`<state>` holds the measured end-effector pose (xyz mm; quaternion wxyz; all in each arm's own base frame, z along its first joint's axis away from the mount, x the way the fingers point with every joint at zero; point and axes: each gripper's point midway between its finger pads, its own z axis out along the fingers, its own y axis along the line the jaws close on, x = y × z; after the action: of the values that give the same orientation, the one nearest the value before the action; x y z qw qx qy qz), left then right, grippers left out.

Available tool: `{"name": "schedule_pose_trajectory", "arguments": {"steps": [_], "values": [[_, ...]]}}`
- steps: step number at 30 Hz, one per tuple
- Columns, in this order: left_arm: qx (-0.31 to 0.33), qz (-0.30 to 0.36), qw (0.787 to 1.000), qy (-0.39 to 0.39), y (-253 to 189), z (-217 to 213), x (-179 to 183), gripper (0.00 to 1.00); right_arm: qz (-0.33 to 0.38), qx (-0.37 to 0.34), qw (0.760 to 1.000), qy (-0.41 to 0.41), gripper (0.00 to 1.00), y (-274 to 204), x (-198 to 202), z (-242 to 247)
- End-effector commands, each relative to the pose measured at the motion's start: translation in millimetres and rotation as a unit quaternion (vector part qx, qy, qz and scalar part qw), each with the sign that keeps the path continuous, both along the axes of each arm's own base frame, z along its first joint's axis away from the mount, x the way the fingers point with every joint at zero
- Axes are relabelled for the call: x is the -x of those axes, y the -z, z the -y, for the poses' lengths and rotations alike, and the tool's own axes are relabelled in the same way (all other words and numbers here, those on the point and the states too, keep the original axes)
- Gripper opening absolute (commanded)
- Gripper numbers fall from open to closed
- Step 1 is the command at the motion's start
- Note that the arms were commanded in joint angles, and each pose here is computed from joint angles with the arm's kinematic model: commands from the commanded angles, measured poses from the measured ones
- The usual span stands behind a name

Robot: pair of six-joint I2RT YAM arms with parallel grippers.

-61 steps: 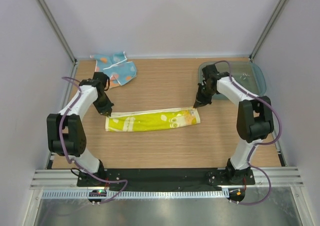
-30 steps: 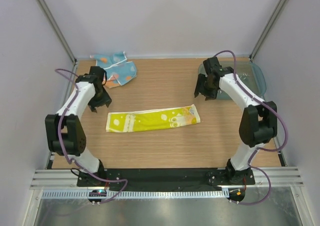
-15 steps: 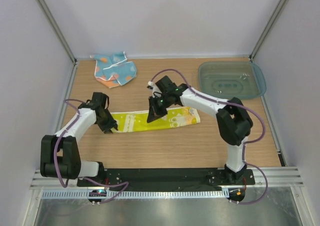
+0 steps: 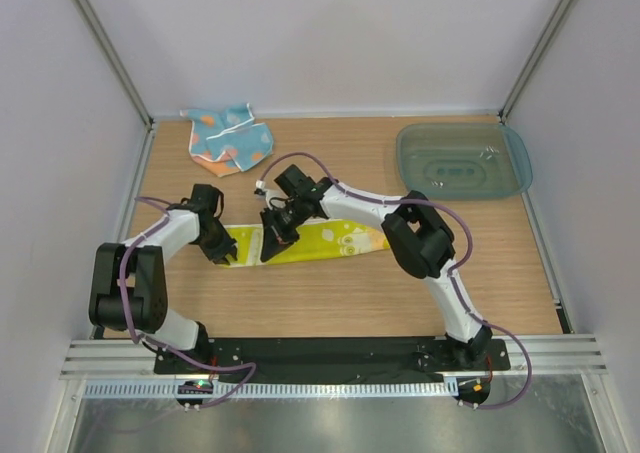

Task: Roll the towels
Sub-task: Fold the towel

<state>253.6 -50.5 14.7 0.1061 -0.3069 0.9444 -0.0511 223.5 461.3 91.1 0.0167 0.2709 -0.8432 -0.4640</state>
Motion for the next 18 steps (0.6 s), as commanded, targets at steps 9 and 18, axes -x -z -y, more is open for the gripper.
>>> {"name": "schedule_pose_trajectory", "arguments": {"steps": [9,18], "values": [[-0.039,0.002,0.999,-0.011,9.9,-14.6,-6.5,0.23,0.017,0.051,0.999,-0.009,0.01,61.6,-14.2,-1.5],[-0.052,-0.001,0.999,-0.016,9.4,-22.3,-4.4,0.21,0.018,0.106,0.994,0.015,0.01,101.0,-31.1,45.1]]}}
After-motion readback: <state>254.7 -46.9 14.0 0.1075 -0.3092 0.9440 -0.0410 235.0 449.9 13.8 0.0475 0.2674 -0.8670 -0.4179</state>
